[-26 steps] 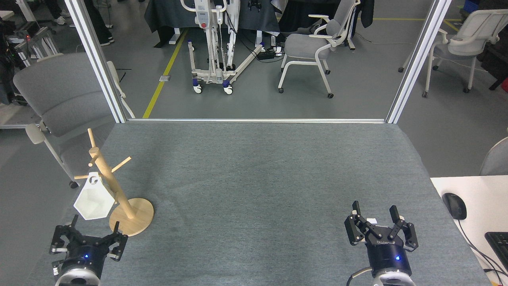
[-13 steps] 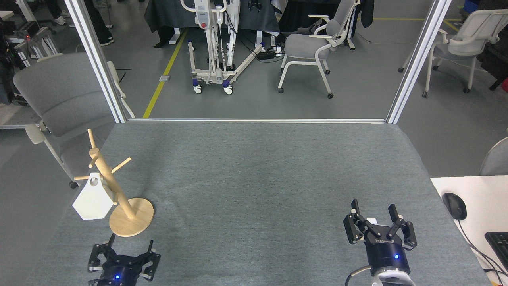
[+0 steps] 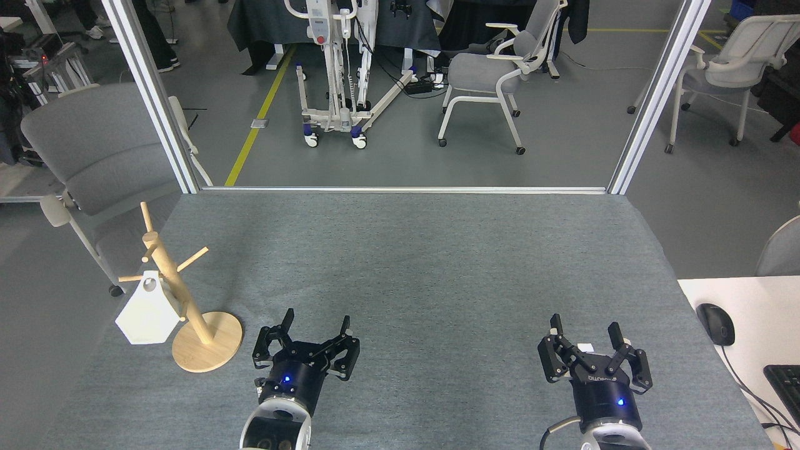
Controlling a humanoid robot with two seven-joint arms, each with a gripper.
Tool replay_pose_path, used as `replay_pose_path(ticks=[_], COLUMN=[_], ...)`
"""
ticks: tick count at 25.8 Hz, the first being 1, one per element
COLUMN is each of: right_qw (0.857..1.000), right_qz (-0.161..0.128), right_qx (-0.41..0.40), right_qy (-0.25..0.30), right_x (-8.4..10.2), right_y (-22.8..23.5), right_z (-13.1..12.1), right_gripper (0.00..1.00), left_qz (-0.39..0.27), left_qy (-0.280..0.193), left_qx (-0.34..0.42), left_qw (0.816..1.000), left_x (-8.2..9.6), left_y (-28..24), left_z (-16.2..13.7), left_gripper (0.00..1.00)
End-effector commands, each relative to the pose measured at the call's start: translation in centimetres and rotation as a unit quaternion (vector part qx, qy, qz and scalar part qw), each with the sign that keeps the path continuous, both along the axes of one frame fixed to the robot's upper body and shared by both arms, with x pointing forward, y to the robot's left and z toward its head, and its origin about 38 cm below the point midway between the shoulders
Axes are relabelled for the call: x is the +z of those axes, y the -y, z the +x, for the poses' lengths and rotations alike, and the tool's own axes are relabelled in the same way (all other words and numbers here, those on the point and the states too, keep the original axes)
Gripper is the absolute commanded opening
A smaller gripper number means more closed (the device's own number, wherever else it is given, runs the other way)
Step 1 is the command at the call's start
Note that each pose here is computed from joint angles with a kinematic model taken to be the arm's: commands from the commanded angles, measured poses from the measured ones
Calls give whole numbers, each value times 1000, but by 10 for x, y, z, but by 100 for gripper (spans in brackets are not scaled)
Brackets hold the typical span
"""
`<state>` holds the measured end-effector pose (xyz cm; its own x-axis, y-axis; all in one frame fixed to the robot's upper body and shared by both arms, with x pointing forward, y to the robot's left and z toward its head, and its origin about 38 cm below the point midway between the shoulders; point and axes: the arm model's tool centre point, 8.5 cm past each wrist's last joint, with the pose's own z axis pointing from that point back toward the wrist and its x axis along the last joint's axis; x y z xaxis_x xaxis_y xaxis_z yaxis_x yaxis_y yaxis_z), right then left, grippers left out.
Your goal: Hang cup on storage rack
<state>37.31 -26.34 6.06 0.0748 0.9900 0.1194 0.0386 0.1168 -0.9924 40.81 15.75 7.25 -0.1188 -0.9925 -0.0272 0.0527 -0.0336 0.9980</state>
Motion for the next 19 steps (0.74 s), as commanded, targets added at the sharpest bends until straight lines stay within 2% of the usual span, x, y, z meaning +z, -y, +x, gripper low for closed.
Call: replay_pose_path(ticks=[1, 6, 9, 12, 19], right_qw=[1000, 1000, 1000, 1000, 1000], right_qz=[6, 5, 5, 4, 2], right_qx=[-1, 0, 2, 3, 2], right_qy=[0, 1, 1, 1, 0], right_x=[-1, -1, -1, 0, 0], right_y=[-3, -4, -5, -5, -3], right_z=[0, -1, -1, 0, 0], right_gripper=[100, 100, 100, 100, 100], left_qz=[-48, -51, -52, -53, -56], left_qy=[13, 34, 21, 18, 34], left_qx=[-4, 23, 25, 24, 24], left_qw=[999, 998, 998, 998, 998], left_x=[17, 21, 7, 3, 8], left_y=[6, -1, -2, -4, -6], left_z=[17, 15, 1, -9, -19], left_gripper=[98, 98, 98, 99, 99])
